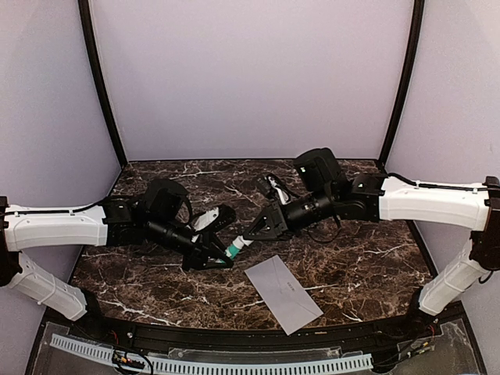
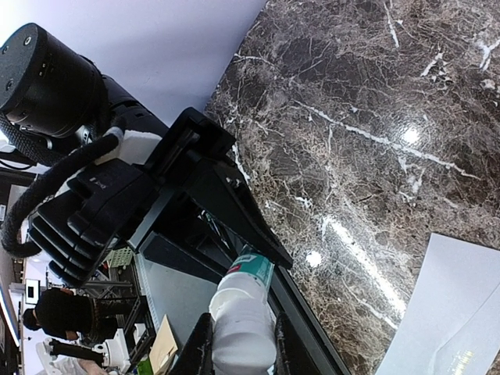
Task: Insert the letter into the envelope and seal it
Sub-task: Close the solid glue cap on the solid glue.
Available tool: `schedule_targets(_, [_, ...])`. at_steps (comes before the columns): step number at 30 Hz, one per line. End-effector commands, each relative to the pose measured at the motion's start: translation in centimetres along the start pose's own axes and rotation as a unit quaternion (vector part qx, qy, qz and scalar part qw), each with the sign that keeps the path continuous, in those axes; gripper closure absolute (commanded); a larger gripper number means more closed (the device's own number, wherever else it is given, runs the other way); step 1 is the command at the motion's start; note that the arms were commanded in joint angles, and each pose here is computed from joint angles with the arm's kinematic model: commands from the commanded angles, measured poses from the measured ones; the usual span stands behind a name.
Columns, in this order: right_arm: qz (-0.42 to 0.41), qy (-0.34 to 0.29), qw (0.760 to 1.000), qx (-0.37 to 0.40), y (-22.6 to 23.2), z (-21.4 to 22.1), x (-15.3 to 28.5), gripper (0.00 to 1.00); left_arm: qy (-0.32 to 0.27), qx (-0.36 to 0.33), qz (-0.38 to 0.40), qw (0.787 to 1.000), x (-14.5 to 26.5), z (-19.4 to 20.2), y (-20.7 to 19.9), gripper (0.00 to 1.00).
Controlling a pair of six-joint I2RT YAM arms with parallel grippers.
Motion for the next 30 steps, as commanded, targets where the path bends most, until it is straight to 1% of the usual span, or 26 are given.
schedule_targets(1, [-0.023, -0.012, 1.0, 0.015, 1.0, -0.8, -0.3, 1.0, -0.007, -0.014, 0.008, 1.0, 0.4, -0.2, -0.5, 1.0])
schedule_targets(10, [-0.032, -0.015, 0.999, 0.014, 1.3, -0.8, -0.4, 1.0, -0.005, -0.012, 0.01, 1.0, 0.3, -0.1, -0.5, 1.0])
schedule_targets(19, [-0.039, -0.001, 0.999, 0.02, 1.7, -0.3, -0.9, 1.0, -0.002, -0.01, 0.009, 1.0, 0.2, -0.1, -0.5, 1.0])
schedule_targets(30, [-0.019, 0.011, 0.999, 0.029, 2.3, 0.5, -1.6, 1.0, 0.013, 0.003, 0.015, 1.0, -0.4, 0.2, -0.2, 1.0])
Point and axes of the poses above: each gripper's point midway between its finger pads, its own x axis back along the fingers, its own y axis along the line the jaws close on, z = x × y, the point moved 8 cm from there along x, back along the fingers, and after that the axes turned 10 degrees about x, right-handed, at the moved point
